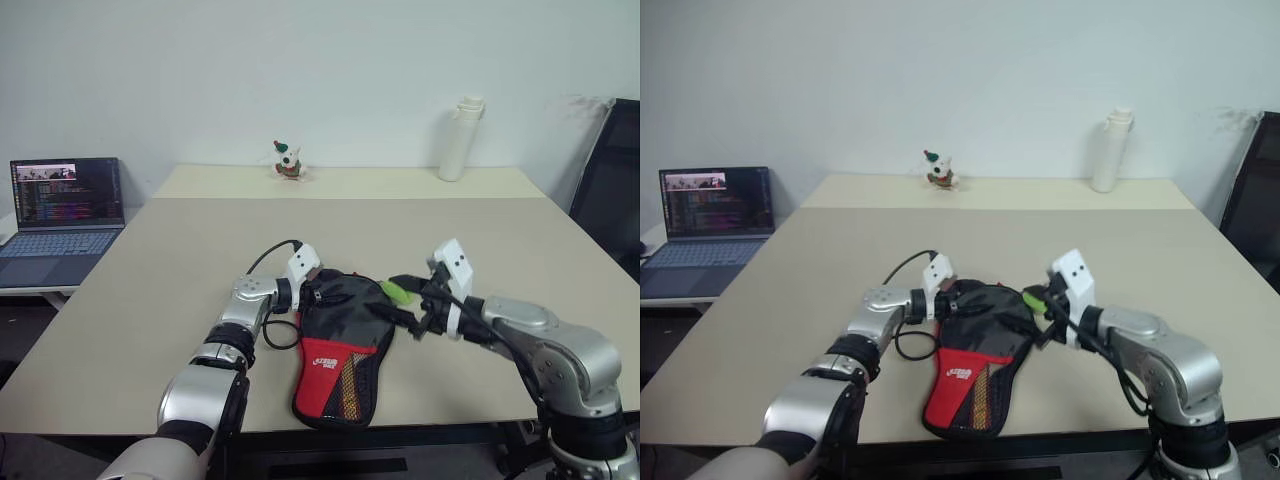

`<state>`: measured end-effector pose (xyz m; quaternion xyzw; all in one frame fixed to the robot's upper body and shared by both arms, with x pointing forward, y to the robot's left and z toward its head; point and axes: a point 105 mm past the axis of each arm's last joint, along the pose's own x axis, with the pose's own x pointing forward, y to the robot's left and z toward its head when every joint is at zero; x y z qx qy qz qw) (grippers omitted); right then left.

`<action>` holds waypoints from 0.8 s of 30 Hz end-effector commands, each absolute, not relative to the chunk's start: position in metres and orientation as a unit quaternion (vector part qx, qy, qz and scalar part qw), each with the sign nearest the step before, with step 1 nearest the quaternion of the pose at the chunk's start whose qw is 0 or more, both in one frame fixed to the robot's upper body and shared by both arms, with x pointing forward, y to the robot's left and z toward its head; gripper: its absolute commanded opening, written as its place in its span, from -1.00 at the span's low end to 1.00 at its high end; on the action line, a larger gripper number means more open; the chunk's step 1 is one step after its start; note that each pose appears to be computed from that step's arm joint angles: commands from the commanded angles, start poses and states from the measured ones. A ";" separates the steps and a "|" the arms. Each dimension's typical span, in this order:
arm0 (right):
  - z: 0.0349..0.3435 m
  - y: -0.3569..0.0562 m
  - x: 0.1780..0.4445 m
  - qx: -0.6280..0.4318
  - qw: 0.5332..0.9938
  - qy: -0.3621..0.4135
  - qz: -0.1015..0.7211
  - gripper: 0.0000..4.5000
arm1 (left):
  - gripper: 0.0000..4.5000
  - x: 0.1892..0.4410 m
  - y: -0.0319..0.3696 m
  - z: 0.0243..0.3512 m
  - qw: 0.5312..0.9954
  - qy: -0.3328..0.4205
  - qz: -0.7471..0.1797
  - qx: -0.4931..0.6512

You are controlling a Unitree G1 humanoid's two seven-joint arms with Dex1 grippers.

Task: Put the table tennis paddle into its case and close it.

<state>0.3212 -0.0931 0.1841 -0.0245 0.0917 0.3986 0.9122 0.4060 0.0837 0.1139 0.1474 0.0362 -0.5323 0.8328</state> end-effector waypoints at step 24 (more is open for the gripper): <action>0.123 -0.111 0.392 -0.117 0.953 0.112 0.255 0.83 | 0.36 0.372 0.047 0.068 0.746 0.103 -0.627 0.198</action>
